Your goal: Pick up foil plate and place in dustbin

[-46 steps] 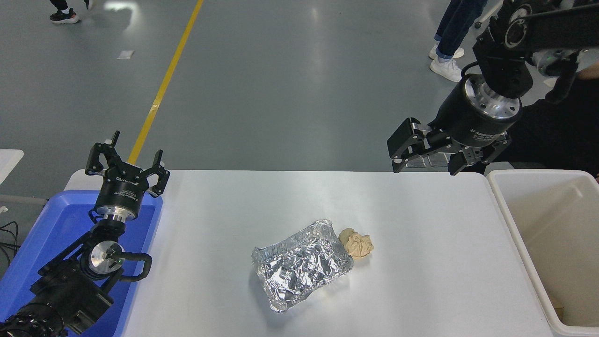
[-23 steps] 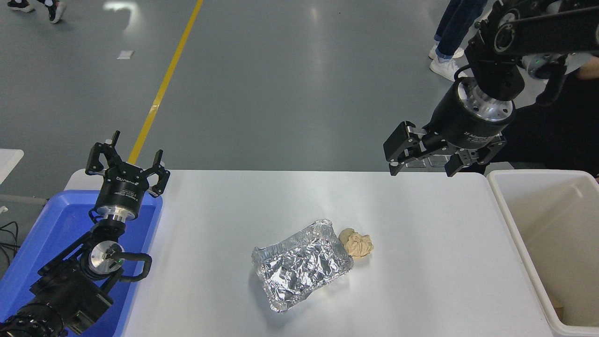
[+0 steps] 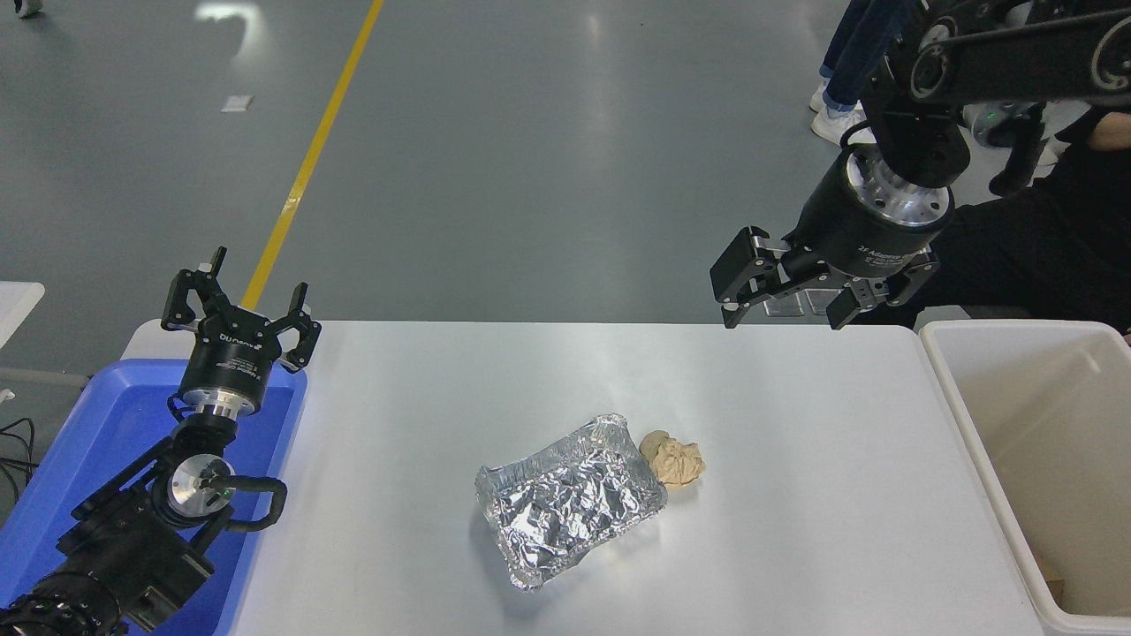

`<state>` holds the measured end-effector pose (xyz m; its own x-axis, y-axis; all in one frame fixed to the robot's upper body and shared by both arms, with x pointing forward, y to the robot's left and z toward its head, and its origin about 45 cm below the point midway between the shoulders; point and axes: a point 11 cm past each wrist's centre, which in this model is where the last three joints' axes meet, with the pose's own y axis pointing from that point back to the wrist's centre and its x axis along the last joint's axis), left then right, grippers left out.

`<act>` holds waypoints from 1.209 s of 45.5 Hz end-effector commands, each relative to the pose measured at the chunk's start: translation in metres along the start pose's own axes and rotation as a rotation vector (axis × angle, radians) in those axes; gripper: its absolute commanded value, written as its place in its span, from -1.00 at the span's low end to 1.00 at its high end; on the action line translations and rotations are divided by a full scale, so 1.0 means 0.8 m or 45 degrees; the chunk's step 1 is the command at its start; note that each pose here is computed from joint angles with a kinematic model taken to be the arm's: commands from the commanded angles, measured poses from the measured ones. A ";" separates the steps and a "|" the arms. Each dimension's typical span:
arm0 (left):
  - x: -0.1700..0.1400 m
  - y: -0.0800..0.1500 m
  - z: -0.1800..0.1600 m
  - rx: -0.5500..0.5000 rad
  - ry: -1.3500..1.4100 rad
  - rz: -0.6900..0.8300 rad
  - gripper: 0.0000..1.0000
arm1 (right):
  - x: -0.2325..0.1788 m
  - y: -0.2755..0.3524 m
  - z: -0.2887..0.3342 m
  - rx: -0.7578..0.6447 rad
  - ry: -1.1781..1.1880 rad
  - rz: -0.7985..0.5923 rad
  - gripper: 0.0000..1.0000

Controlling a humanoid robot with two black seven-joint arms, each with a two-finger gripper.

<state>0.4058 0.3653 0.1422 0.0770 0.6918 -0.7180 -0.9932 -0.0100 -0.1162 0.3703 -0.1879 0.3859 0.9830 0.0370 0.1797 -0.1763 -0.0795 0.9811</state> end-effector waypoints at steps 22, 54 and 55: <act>0.000 -0.001 0.001 0.000 -0.001 -0.002 0.96 | 0.001 -0.003 -0.015 0.116 -0.112 -0.012 1.00; -0.001 -0.001 0.000 0.001 0.000 -0.002 0.96 | -0.011 -0.096 -0.064 0.128 0.083 -0.156 1.00; -0.001 -0.001 0.000 0.001 0.000 -0.002 0.96 | -0.009 -0.102 -0.063 0.115 0.095 -0.142 1.00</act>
<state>0.4063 0.3648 0.1427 0.0786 0.6917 -0.7179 -0.9931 -0.0085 -0.1170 0.3681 -0.1413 0.3447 0.9960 0.0332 0.0824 -0.0728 -0.2267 0.9712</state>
